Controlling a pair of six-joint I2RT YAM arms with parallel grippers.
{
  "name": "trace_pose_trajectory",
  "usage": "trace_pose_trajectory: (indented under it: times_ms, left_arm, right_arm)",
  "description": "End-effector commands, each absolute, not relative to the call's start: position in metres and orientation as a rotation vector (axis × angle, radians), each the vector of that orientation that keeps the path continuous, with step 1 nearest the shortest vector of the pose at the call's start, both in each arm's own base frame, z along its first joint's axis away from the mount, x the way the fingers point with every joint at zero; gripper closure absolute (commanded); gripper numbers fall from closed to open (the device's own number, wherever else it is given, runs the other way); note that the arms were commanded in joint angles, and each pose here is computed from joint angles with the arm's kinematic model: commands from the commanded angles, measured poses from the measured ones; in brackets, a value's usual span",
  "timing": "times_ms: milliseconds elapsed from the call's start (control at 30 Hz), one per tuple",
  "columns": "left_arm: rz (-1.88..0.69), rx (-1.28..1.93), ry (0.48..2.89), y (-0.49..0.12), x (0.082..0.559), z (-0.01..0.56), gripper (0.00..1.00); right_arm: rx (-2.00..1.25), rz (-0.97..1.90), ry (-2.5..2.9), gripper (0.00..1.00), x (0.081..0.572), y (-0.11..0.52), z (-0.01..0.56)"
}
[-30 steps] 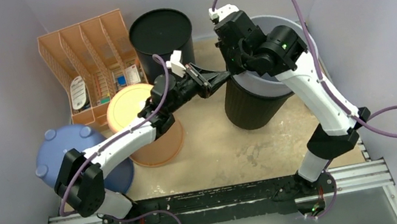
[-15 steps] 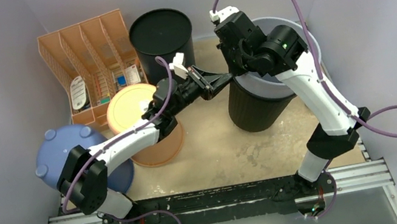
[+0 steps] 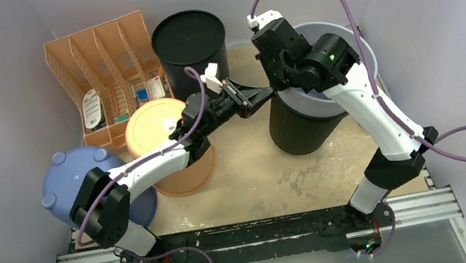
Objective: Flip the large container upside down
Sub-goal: Adjust the container in the container.
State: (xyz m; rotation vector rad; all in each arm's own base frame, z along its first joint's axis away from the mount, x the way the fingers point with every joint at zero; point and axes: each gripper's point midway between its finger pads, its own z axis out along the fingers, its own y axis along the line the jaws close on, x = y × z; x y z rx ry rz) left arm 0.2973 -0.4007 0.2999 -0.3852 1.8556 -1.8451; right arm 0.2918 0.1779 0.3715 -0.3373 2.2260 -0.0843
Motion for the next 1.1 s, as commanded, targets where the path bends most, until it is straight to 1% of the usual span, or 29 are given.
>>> trace_pose_trajectory:
  times_ms: [0, 200, 367, 467, 633, 767, 833, 967, 1067]
  left_arm:
    - [-1.198, -0.568, 2.425, -0.359, 0.294, 0.101, 1.00]
    - [-1.190, -0.466, 2.354, -0.361, 0.305, 0.138, 1.00]
    - [-1.135, -0.435, 2.364, -0.357, 0.308, 0.134, 1.00]
    - [-1.118, -0.442, 2.382, -0.355, 0.306, 0.123, 1.00]
    - [-1.076, -0.457, 2.423, -0.350, 0.303, 0.102, 1.00]
    - [-1.063, -0.468, 2.442, -0.345, 0.300, 0.093, 1.00]
    - [-1.062, -0.467, 2.442, -0.343, 0.299, 0.092, 1.00]
    - [-1.068, -0.450, 2.437, -0.346, 0.301, 0.096, 1.00]
    - [-1.073, -0.427, 2.424, -0.347, 0.303, 0.103, 1.00]
  right_arm:
    - [-0.147, 0.107, 1.913, 1.00, 0.283, 0.162, 0.458]
    - [-0.177, 0.077, 1.996, 1.00, 0.292, 0.176, 0.409]
    - [-0.176, 0.055, 2.020, 1.00, 0.299, 0.182, 0.393]
    - [-0.163, 0.063, 1.980, 1.00, 0.300, 0.179, 0.412]
    - [-0.061, 0.078, 1.849, 1.00, 0.293, 0.155, 0.482]
    - [-0.032, 0.120, 1.795, 1.00, 0.281, 0.143, 0.509]
    - [-0.051, 0.137, 1.805, 1.00, 0.279, 0.145, 0.502]
    - [-0.111, 0.119, 1.908, 1.00, 0.287, 0.165, 0.458]
    - [-0.133, 0.124, 1.938, 1.00, 0.292, 0.174, 0.439]
